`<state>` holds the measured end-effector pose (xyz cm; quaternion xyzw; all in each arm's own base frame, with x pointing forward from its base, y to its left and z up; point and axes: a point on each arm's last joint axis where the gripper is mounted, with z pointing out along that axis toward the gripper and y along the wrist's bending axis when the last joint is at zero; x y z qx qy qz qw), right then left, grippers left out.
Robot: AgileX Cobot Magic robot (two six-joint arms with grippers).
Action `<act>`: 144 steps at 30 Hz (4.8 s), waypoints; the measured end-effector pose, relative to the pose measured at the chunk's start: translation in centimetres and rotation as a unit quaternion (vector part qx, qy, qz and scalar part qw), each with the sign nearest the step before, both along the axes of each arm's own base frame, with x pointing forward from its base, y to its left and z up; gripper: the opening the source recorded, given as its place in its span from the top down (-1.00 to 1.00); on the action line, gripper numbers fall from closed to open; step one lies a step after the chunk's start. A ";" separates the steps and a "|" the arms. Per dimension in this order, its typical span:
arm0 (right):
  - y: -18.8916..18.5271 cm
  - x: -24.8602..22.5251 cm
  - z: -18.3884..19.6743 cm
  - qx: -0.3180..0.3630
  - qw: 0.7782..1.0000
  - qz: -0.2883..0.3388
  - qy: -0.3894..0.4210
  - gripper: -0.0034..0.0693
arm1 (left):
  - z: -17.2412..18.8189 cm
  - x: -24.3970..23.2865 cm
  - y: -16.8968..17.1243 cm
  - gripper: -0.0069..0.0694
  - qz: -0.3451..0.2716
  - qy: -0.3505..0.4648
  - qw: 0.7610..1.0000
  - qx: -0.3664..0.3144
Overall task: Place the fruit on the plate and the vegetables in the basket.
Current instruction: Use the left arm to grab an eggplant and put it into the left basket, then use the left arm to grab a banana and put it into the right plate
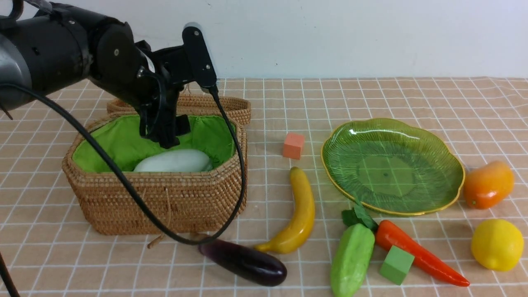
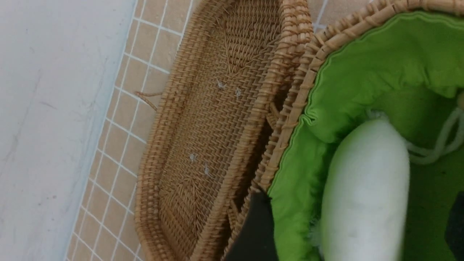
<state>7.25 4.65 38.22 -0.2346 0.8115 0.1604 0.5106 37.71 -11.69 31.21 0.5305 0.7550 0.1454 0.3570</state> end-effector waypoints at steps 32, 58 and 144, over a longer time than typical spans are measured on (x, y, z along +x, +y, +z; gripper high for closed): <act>-1.7 -5.6 -0.9 -0.030 0.999 -0.006 0.011 0.75 | -12.0 -7.5 -13.8 -0.64 -0.195 0.293 0.929 0.116; -1.8 -5.0 0.0 -0.009 0.999 -0.026 -0.034 0.75 | -7.5 -10.1 -13.7 -0.22 -0.174 0.272 0.938 0.128; -3.4 -5.3 -0.5 0.015 0.989 -0.139 0.036 0.67 | -5.3 0.2 -27.4 0.00 0.055 0.157 0.930 -0.328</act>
